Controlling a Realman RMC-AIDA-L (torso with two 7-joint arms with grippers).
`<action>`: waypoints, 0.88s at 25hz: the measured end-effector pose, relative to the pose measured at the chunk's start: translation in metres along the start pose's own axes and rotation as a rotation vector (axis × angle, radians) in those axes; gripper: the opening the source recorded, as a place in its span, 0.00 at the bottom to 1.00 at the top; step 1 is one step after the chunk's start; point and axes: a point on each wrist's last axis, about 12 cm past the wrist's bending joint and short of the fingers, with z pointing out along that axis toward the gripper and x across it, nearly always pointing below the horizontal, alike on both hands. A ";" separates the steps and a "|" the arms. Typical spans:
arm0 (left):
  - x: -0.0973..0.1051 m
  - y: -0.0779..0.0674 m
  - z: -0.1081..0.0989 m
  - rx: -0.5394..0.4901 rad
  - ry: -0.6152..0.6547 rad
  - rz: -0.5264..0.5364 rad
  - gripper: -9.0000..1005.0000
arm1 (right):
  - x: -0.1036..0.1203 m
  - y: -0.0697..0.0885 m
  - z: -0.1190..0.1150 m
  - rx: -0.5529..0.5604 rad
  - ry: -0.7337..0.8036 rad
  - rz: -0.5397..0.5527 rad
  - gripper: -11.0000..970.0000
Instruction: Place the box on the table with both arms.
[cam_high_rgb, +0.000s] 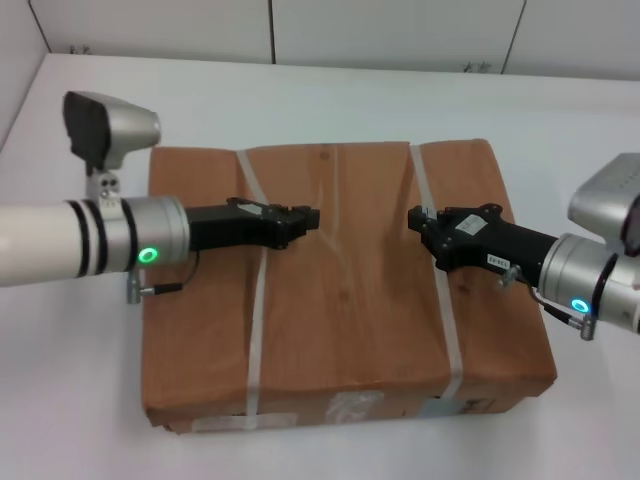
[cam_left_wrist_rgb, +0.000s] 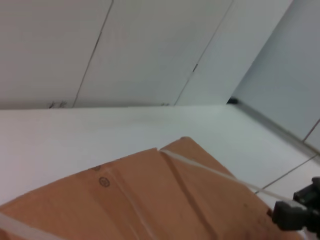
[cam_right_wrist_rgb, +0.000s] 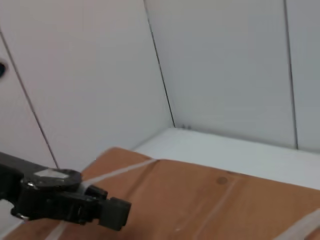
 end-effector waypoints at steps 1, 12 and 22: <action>0.000 0.000 0.003 -0.010 0.010 0.007 0.12 | 0.000 -0.001 0.002 0.003 0.016 0.003 0.05; 0.010 0.000 0.022 -0.110 0.097 0.082 0.12 | 0.000 -0.001 0.015 0.049 0.110 0.037 0.05; 0.014 -0.002 0.027 -0.126 0.101 0.128 0.13 | 0.000 0.000 0.021 0.068 0.138 0.053 0.05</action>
